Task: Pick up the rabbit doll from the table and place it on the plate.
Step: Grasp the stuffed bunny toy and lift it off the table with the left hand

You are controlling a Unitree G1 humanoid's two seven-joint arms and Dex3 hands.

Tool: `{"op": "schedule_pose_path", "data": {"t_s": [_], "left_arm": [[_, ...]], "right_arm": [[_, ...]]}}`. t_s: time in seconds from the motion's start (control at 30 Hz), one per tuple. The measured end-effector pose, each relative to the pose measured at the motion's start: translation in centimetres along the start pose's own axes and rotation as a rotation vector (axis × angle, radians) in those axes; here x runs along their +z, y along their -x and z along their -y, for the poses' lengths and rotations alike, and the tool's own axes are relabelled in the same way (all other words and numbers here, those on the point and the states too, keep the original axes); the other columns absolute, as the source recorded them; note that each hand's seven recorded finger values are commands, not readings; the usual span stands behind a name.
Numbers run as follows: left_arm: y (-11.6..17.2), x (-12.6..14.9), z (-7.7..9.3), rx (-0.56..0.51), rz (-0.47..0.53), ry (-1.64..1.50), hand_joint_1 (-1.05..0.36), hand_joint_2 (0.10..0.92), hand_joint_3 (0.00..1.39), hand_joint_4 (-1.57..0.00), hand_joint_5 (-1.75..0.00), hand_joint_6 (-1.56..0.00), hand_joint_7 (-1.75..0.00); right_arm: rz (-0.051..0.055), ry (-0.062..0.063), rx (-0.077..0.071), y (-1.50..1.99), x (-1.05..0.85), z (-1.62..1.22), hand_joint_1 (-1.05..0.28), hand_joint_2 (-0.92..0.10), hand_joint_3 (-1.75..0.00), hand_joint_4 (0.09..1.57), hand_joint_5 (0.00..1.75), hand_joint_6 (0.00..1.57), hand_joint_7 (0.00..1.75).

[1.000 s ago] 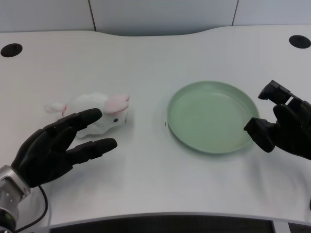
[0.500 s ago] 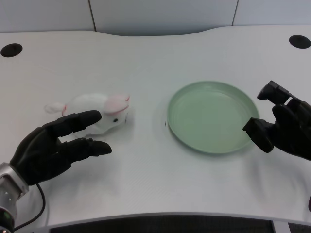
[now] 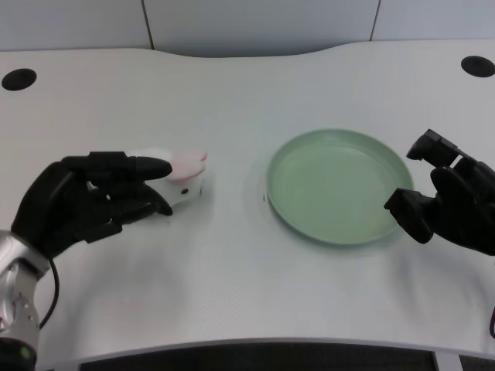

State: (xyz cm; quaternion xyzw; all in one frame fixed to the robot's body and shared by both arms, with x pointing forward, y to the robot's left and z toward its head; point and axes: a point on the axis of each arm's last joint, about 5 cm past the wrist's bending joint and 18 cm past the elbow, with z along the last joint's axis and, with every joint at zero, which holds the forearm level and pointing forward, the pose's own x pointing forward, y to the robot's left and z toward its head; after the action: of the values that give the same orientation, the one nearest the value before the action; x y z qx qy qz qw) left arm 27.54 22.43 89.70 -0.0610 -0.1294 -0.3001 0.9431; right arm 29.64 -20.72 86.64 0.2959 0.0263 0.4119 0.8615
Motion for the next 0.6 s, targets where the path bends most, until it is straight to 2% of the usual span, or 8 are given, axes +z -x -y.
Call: {"op": "schedule_pose_path", "data": {"t_s": [0.07,0.1,0.2,0.3,0.43,0.53,0.6], "left_arm": [[-0.4,0.7,0.1,-0.007,0.036,-0.047,-0.31,0.810,0.00,-0.70,-0.95,-1.06,-0.04],[-0.5,1.0,0.1,-0.013,0.041,-0.077,-0.38,0.821,0.00,-0.69,-0.71,-0.96,-0.02],[-1.2,2.5,0.3,-0.047,0.094,-0.279,-0.49,0.850,0.00,-0.69,-0.28,-0.82,0.00],[-1.9,4.3,0.1,-0.060,0.168,-0.504,-0.54,0.863,0.00,-0.64,-0.10,-0.69,0.00],[-3.6,5.9,-0.2,-0.071,0.220,-0.731,-0.66,0.878,0.00,-0.54,-0.01,-0.59,0.00],[-4.8,6.1,-0.3,-0.062,0.201,-0.832,-0.69,0.859,0.00,-0.49,0.00,-0.54,0.00],[-5.7,5.6,-0.2,-0.047,0.145,-0.874,-0.73,0.844,0.00,-0.44,0.00,-0.49,0.00]], "right_arm": [[-0.001,0.000,0.001,0.00,0.00,0.00,-0.57,-0.92,-0.06,1.02,1.75,0.75,1.75],[-0.001,0.001,0.001,0.00,0.00,0.00,-0.57,-0.92,-0.06,1.01,1.75,0.75,1.75],[-0.001,0.001,0.002,-0.01,0.00,0.00,-0.57,-0.92,-0.06,1.01,1.75,0.75,1.75],[-0.002,0.001,0.002,0.00,0.00,0.00,-0.57,-0.92,-0.06,1.01,1.75,0.76,1.75],[-0.004,-0.002,0.000,-0.03,-0.03,-0.01,-0.56,-0.91,-0.05,1.01,1.75,0.75,1.75],[-0.006,-0.009,-0.001,-0.02,-0.07,-0.01,-0.55,-0.92,-0.05,1.02,1.75,0.75,1.75],[-0.006,-0.009,0.001,-0.06,-0.08,-0.02,-0.56,-0.92,-0.05,1.02,1.75,0.76,1.75]]}}
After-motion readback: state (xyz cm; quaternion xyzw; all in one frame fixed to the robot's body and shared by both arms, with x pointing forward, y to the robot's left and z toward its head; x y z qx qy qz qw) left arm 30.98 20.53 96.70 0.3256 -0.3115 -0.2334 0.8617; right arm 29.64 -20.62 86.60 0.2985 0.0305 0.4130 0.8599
